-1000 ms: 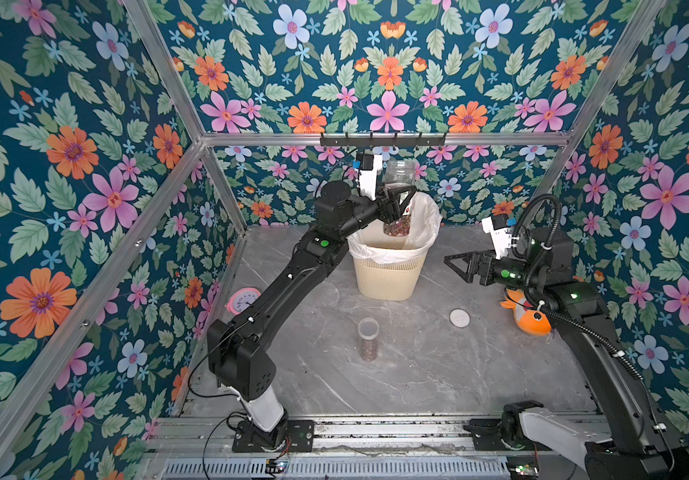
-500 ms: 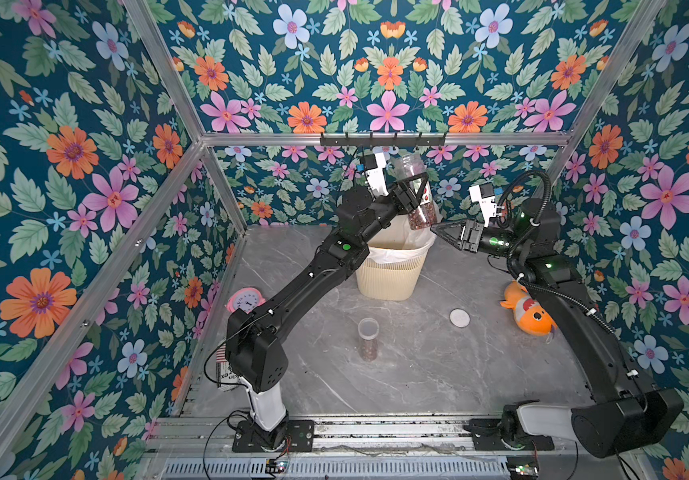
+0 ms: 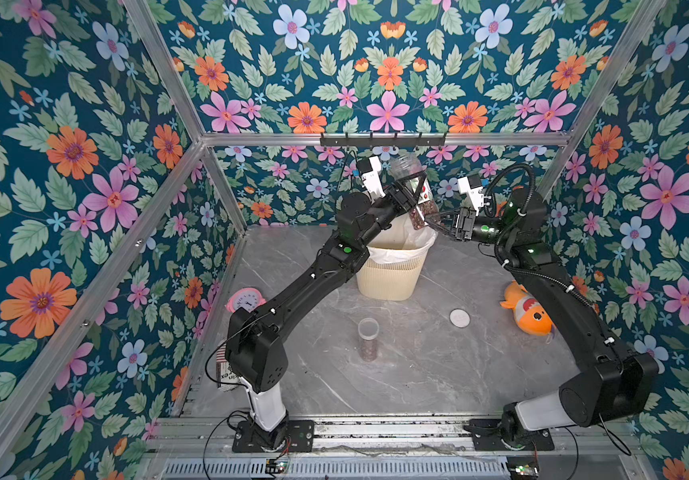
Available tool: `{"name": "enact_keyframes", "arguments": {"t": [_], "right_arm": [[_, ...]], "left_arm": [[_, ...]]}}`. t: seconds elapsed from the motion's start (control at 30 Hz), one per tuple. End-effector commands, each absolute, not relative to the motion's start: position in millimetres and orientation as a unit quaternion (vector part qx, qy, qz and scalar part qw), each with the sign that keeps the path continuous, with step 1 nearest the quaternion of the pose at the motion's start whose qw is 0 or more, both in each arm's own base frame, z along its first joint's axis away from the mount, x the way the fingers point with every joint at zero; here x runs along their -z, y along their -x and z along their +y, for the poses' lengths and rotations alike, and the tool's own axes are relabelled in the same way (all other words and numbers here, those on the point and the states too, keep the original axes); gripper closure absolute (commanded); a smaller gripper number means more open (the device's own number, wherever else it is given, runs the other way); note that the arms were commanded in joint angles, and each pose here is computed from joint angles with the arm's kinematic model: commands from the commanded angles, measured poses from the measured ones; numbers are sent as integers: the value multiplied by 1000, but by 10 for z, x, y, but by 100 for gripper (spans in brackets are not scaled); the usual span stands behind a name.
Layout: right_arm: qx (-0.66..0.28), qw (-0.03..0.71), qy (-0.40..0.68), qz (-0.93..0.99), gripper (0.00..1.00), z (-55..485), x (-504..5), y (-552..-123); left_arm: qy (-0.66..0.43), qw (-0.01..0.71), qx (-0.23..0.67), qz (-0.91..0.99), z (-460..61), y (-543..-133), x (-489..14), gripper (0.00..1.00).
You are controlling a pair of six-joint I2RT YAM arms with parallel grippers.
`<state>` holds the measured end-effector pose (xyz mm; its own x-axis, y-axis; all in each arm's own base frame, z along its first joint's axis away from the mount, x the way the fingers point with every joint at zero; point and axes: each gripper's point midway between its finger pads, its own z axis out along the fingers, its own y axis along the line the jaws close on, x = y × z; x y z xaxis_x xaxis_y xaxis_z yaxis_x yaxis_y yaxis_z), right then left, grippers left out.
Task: Empty the moldy dried flower tea in the jars
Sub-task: Pour the moldy dried flower tea into the trash bin.
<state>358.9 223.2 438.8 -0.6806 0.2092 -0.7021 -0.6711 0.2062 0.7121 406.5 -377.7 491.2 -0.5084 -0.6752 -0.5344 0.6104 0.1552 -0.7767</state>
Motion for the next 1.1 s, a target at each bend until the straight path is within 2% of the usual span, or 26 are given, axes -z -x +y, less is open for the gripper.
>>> {"name": "enact_keyframes", "arguments": {"t": [0.0, 0.2, 0.47, 0.6, 0.73, 0.83, 0.97, 1.07], "right_arm": [[-621, 365, 195, 666, 17, 2269, -4515, -3547], [-642, 353, 201, 650, 21, 2303, -4534, -3586], [-658, 329, 206, 645, 32, 2331, -4531, -3587], [-660, 318, 199, 651, 44, 2336, -4486, -3593], [-663, 309, 192, 654, 51, 2330, -4457, -3601], [-664, 308, 189, 654, 56, 2298, -4466, -3595], [-665, 303, 190, 656, 58, 2279, -4449, -3584], [-665, 299, 185, 659, 58, 2253, -4415, -3595]], "left_arm": [[26, 491, 676, 549, -3754, -4002, -5039, 53], [28, 483, 697, 530, -3763, -3979, -5072, 53], [17, 472, 705, 530, -3828, -3979, -5032, 53], [16, 474, 699, 536, -3820, -4001, -5002, 51], [15, 474, 694, 542, -3799, -4024, -4974, 43], [23, 477, 688, 546, -3735, -4049, -4941, 30], [27, 481, 685, 547, -3663, -4080, -4928, 18], [21, 485, 679, 550, -3624, -4112, -4951, 15]]}}
